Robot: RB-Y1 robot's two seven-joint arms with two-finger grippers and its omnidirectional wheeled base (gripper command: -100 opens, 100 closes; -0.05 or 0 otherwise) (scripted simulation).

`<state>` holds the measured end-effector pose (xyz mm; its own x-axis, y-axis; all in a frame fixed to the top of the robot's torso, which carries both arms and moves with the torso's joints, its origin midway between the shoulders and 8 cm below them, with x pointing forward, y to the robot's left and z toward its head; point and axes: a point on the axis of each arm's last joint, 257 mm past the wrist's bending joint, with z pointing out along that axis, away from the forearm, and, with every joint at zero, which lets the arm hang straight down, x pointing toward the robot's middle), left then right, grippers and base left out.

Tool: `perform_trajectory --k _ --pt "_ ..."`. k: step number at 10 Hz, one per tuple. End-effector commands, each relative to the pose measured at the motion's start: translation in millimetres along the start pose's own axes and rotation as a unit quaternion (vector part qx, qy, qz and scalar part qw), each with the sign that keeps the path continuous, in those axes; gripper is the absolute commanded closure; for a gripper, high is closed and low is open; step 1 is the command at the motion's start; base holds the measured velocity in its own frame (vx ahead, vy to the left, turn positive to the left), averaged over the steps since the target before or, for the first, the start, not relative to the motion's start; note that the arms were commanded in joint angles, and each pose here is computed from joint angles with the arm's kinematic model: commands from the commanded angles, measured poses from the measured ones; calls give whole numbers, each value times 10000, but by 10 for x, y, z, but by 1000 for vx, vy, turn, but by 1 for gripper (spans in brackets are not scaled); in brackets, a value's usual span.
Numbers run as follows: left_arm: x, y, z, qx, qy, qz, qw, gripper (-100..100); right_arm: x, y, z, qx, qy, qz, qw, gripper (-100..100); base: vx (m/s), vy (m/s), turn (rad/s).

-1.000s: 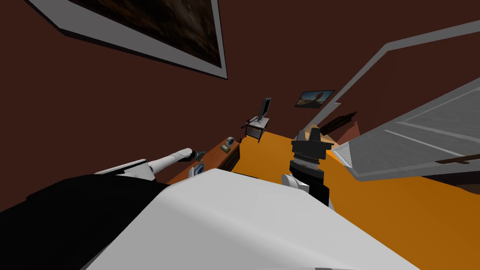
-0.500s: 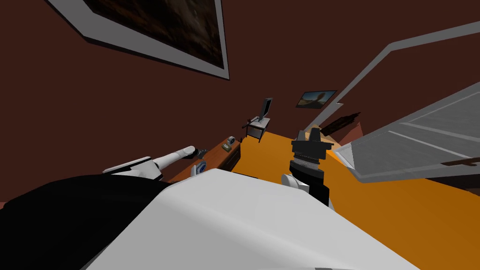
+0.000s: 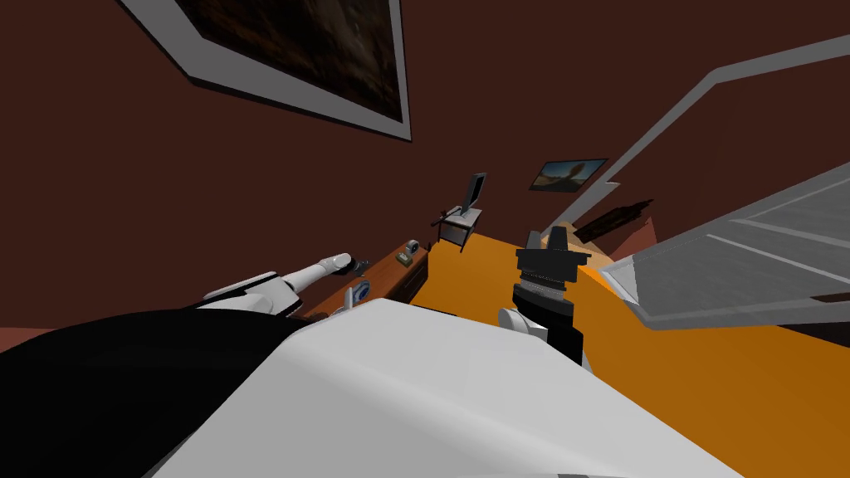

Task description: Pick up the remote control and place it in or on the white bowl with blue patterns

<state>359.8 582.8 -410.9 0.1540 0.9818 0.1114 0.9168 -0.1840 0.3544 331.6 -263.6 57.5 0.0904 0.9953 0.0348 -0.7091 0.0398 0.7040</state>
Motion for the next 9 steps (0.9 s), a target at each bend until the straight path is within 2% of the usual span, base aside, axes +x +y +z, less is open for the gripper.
perform_trajectory --k 1,3,4,5,7,8,9 --pt "-3 160 0 21 26 -91 10000 -100 0 0 0 0 0 0 10000 0 -65 22 58" --pt "68 156 -10 88 164 94 9998 -100 0 0 0 0 0 0 10000 0 -22 7 -13" --pt "-32 348 -7 97 61 -83 9999 -100 0 0 0 0 0 0 10000 0 -43 20 128" --pt "17 452 -37 63 163 -66 9998 -100 0 0 0 0 0 0 10000 0 -63 17 57" --pt "91 408 -42 154 305 91 9994 -100 0 0 0 0 0 0 10000 0 -28 8 -13" --pt "60 418 -35 138 269 57 9995 -100 0 0 0 0 0 0 10000 0 0 0 0" --pt "62 417 -35 140 275 60 9995 0 0 0 0 0 0 0 10000 0 0 0 0"
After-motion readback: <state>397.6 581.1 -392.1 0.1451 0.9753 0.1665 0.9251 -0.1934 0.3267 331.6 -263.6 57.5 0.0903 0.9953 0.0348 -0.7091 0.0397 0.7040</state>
